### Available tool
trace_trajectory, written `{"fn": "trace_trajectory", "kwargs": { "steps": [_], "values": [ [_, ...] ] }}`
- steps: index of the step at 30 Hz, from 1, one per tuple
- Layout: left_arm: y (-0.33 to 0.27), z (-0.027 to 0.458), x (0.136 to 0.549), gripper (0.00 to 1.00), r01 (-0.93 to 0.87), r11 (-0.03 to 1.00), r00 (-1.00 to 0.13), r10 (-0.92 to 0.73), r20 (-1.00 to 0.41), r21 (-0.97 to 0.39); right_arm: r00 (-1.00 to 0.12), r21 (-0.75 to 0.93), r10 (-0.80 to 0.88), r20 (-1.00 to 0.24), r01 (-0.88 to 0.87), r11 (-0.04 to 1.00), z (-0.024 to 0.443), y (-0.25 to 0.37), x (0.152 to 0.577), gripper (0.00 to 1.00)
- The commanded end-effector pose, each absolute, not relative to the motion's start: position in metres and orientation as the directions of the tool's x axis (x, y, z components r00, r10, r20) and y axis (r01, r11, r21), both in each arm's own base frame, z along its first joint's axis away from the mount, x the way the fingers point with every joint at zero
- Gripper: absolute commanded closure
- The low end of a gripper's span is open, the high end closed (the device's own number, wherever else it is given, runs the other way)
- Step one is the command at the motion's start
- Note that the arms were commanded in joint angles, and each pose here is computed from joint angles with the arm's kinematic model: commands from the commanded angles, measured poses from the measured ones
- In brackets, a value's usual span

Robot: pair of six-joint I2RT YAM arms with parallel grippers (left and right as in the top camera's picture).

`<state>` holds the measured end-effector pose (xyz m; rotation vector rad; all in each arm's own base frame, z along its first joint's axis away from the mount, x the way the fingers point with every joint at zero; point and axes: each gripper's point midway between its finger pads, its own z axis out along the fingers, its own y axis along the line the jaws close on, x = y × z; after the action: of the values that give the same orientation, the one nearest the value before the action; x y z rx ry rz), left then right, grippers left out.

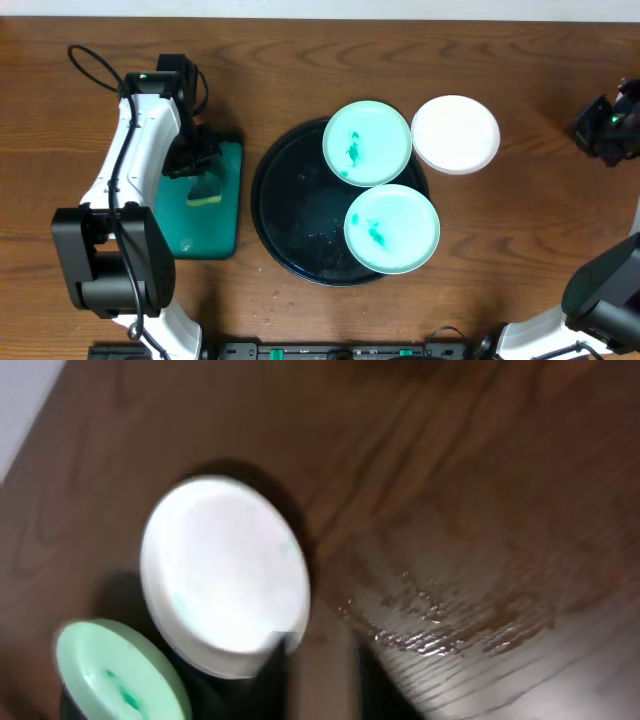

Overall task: Clean dirty plates on tray and stack at the side
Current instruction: 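Release the white plate and bring right gripper back toward the tray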

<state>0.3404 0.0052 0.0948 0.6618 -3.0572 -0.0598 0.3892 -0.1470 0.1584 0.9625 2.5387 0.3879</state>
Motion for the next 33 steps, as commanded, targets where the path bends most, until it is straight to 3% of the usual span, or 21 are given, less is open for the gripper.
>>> {"fn": "trace_trajectory", "kwargs": {
  "steps": [1, 3, 5, 8, 11, 19, 24, 27, 30, 33],
  "values": [
    [0.002, 0.096, 0.338, 0.93, -0.389, 0.92, -0.921, -0.389, 0.006, 0.046, -0.763, 0.368, 0.614, -0.203, 0.522, 0.77, 0.125, -0.127, 0.377, 0.39],
    [0.002, 0.096, 0.338, 0.93, -0.388, 0.92, -0.921, -0.389, 0.006, 0.046, -0.8, 0.363, 0.574, -0.173, 0.49, 0.792, 0.107, -0.113, 0.371, 0.28],
    [0.002, 0.096, 0.338, 0.93, -0.389, 0.92, -0.921, -0.389, 0.006, 0.046, -0.821, 0.367, 0.554, -0.139, 0.477, 0.799, 0.085, -0.098, 0.366, 0.26],
    [0.002, 0.096, 0.337, 0.93, -0.388, 0.92, -0.921, -0.389, 0.007, 0.046, -0.848, 0.395, 0.514, -0.133, 0.43, 0.812, 0.059, -0.074, 0.366, 0.32],
    [0.002, 0.096, 0.337, 0.93, -0.388, 0.92, -0.921, -0.389, 0.008, 0.047, -0.844, 0.438, 0.514, -0.153, 0.408, 0.801, 0.04, -0.052, 0.375, 0.44],
    [0.002, 0.096, 0.332, 0.93, -0.387, 0.92, -0.921, -0.389, 0.029, 0.056, -0.786, 0.344, 0.579, -0.216, 0.494, 0.799, 0.018, -0.053, 0.388, 0.45],
    [0.002, 0.096, 0.331, 0.93, -0.387, 0.92, -0.921, -0.389, 0.032, 0.057, -0.753, 0.306, 0.63, -0.189, 0.565, 0.766, -0.001, -0.06, 0.386, 0.67],
    [0.002, 0.096, 0.329, 0.93, -0.387, 0.92, -0.92, -0.389, 0.039, 0.06, -0.736, 0.297, 0.659, -0.152, 0.602, 0.741, -0.016, -0.059, 0.384, 0.72],
    [0.002, 0.096, 0.327, 0.93, -0.386, 0.92, -0.92, -0.389, 0.046, 0.063, -0.715, 0.295, 0.689, -0.123, 0.636, 0.713, -0.028, -0.059, 0.383, 0.93],
    [0.002, 0.096, 0.325, 0.93, -0.386, 0.92, -0.92, -0.389, 0.053, 0.067, -0.71, 0.3, 0.691, -0.135, 0.635, 0.712, -0.025, -0.061, 0.385, 0.99]
  ]
}}
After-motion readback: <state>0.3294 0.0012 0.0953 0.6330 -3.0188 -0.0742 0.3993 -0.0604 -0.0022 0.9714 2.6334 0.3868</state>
